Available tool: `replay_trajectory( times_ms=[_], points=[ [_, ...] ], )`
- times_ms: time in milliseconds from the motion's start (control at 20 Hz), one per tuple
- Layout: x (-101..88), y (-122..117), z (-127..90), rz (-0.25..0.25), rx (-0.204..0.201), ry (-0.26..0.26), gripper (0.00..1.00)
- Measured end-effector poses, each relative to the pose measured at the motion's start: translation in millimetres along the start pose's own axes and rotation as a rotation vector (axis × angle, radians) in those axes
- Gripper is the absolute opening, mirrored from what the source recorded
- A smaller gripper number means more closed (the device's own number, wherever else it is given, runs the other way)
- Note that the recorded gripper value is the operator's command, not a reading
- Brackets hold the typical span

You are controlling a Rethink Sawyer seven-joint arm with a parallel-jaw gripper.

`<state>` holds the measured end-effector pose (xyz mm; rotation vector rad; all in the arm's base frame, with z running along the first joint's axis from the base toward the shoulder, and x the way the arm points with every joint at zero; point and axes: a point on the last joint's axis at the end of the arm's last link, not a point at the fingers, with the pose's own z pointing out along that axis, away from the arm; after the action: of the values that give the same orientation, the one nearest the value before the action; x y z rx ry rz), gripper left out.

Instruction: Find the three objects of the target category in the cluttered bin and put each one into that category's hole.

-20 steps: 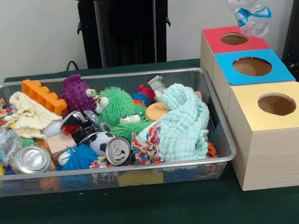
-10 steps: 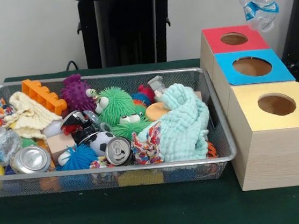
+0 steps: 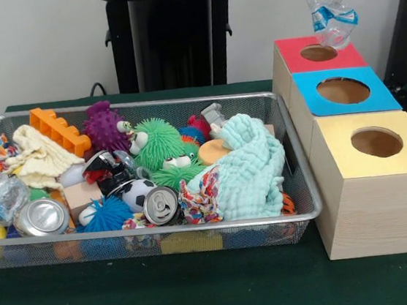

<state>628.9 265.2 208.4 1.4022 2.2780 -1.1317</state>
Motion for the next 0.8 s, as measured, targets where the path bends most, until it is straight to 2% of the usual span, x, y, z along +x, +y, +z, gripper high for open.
replay_trajectory(
  times_ms=[400, 600, 800],
  points=[
    [14.6, 13.4, 24.5, 0.025, 0.053, -0.065, 0.0],
    [25.9, 29.8, 36.8, 0.059, 0.078, -0.112, 0.0],
    [28.6, 40.7, 44.1, 0.082, 0.091, -0.118, 0.0]
  ],
)
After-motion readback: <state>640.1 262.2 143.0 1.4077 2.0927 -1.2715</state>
